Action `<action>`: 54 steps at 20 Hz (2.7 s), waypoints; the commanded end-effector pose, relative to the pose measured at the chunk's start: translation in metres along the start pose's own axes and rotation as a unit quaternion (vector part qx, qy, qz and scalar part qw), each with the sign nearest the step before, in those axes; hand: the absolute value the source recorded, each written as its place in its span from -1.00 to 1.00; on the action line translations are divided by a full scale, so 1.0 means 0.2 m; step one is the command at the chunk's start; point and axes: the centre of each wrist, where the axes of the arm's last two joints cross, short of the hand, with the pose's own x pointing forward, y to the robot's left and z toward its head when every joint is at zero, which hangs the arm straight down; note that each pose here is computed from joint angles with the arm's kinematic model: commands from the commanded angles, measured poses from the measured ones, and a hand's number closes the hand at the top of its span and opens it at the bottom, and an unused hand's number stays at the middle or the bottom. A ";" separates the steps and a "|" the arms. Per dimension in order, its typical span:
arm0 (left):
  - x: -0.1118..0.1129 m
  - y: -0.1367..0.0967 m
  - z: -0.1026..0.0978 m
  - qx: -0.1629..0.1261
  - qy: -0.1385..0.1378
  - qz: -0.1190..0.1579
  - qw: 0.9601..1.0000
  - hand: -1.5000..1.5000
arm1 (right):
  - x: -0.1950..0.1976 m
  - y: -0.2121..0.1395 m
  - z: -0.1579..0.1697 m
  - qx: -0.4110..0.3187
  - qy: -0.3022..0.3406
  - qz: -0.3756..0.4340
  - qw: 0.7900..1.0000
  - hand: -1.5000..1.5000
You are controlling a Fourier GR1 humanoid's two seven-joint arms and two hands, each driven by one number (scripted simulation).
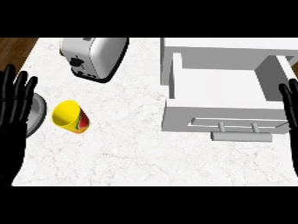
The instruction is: Pick up the cup, place it into the drawer and close the drawer
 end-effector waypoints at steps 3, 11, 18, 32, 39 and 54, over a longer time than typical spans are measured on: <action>-0.01 0.16 0.03 -0.053 -0.013 0.034 0.998 -1.00 | 0.08 0.08 -0.02 -0.004 -0.013 0.000 1.000 -1.00; -0.21 0.28 0.01 -0.055 0.080 0.161 0.982 -1.00 | -0.04 0.07 -0.06 0.056 0.022 0.048 0.997 -1.00; -0.40 0.42 0.11 -0.041 0.114 0.157 0.980 -1.00 | -0.08 -0.03 -0.08 0.044 0.027 0.032 0.998 -1.00; -0.78 0.55 0.21 0.038 0.185 0.058 0.980 -1.00 | -0.14 -0.09 -0.07 0.043 0.016 0.035 0.998 -1.00; -1.02 0.63 0.41 0.051 0.209 0.030 0.976 -1.00 | -0.08 -0.10 -0.13 0.047 0.013 0.045 0.998 -1.00; -1.22 0.71 0.47 0.067 0.202 0.054 0.975 -1.00 | -0.08 0.01 -0.03 0.054 0.014 0.036 0.998 -1.00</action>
